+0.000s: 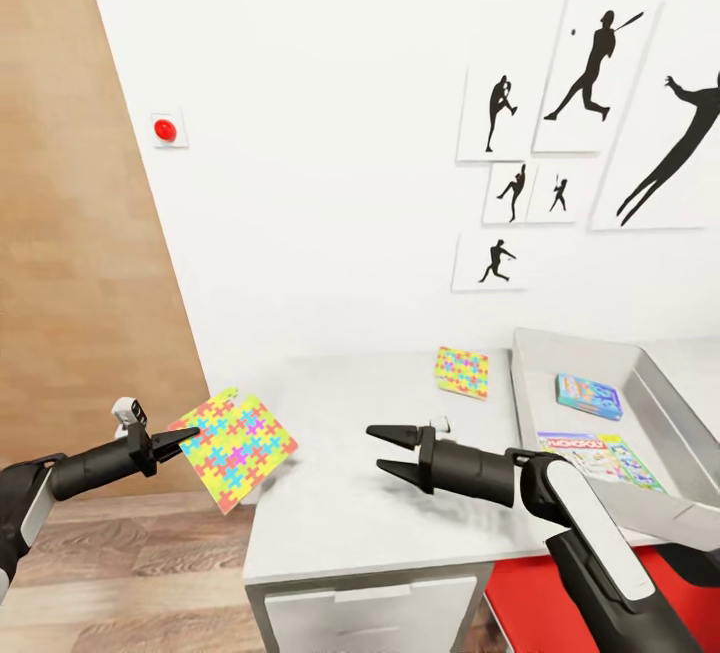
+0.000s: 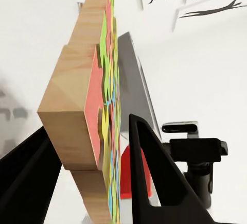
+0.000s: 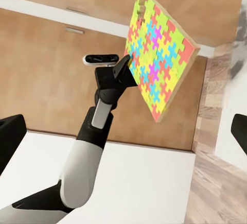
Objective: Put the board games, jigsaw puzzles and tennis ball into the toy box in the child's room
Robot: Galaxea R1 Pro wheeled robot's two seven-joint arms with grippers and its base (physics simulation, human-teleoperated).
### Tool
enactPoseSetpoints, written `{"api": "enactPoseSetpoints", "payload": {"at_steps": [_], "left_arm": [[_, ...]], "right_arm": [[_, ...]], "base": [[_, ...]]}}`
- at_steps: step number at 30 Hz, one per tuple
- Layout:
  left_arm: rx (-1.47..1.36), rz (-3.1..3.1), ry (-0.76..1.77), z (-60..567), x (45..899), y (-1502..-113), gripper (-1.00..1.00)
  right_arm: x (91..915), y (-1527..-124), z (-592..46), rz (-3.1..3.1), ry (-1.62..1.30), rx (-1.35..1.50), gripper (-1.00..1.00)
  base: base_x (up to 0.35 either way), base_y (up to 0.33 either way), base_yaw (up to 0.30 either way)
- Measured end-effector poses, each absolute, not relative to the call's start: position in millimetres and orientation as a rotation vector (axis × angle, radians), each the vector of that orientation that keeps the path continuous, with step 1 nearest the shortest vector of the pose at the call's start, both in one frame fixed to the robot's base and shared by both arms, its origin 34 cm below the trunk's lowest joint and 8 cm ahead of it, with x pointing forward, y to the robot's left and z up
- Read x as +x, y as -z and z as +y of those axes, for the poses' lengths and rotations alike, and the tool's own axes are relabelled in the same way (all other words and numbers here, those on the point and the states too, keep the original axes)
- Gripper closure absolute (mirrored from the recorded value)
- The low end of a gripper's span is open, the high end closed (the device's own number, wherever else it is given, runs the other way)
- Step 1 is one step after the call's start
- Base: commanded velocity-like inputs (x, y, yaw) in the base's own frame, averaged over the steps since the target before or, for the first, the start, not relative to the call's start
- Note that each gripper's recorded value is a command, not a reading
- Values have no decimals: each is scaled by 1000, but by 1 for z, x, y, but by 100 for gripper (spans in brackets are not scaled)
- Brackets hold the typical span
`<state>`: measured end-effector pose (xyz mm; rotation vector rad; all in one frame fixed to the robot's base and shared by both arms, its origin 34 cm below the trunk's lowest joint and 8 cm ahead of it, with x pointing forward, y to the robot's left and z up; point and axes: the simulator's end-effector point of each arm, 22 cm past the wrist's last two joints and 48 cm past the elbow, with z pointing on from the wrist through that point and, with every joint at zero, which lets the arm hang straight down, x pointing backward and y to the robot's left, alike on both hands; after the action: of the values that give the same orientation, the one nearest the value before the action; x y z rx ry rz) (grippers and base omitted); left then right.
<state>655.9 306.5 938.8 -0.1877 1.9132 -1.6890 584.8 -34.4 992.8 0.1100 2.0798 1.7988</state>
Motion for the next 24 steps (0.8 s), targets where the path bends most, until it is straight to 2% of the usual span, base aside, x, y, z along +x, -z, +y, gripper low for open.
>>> {"api": "enactPoseSetpoints", "payload": {"at_steps": [17, 24], "left_arm": [[-189, 1917, 1685, 307, 656, -965, 100], [-185, 1914, 1687, 306, 655, -977, 100]], "right_arm": [[592, -1033, -31, 2019, -1836, 146, -100], [590, -1049, -26, 2002, -1855, 143, -100]], "base": [[-2, 0, 0], [-23, 0, -160]]}}
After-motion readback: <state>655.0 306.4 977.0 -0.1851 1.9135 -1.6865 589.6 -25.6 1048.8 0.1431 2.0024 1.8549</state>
